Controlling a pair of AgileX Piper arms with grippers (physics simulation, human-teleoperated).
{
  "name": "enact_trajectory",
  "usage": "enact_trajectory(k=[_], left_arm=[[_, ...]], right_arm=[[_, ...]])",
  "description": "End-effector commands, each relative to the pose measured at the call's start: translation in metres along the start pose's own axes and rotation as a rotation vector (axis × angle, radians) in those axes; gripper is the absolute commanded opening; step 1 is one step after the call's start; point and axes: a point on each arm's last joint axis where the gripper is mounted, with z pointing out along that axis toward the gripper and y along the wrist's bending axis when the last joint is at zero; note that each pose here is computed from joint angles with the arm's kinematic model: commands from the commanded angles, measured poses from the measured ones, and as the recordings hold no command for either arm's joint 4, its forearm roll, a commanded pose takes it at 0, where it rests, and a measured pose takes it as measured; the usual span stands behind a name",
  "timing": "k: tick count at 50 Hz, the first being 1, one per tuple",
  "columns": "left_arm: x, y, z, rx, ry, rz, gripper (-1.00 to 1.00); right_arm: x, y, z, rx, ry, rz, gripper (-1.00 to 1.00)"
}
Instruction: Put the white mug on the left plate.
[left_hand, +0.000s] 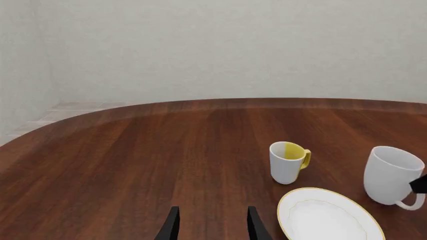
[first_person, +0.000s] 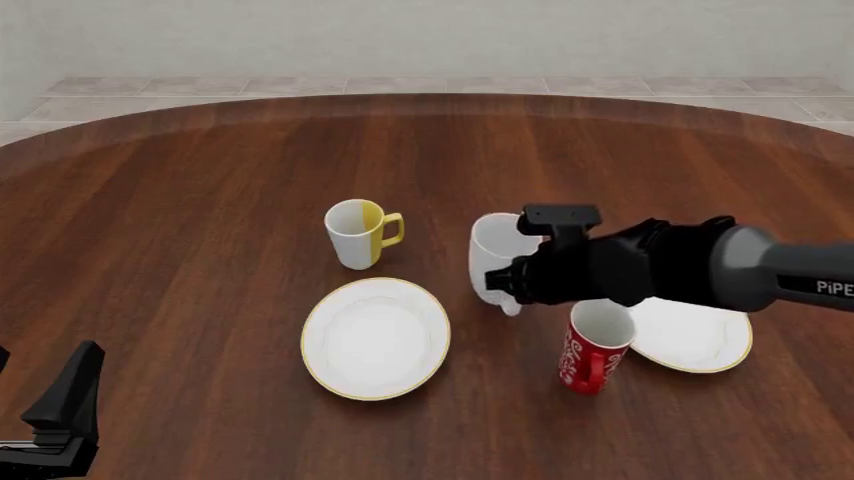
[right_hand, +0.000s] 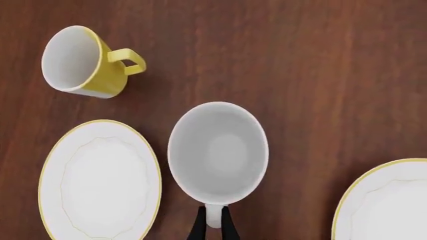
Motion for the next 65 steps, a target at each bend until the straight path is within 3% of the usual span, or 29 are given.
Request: enact_trajectory(k=[1, 14, 25, 37, 65], left_arm=[[0.0, 0.0, 0.0, 0.0, 0.0, 0.0, 1.0], [0.0, 0.0, 0.0, 0.0, 0.0, 0.0, 1.0], [0.0, 0.0, 0.0, 0.0, 0.0, 0.0, 1.0], [0.0, 0.0, 0.0, 0.0, 0.0, 0.0, 1.0], [0.0, 0.0, 0.0, 0.0, 0.0, 0.0, 1.0]], right_arm=[[-0.015, -0.006, -0.013, 0.011, -0.034, -0.007, -1.0], [-0.04, -0.007, -0.032, 0.017, -0.082, -0.047, -1.0], [-0.076, -0.005, -0.069, 0.017, -0.184, -0.108, -1.0], [-0.102, 0.011, -0.11, -0.013, -0.272, -0.162, -1.0], [-0.109, 0.06, -0.135, -0.119, -0.315, -0.264, -1.0]])
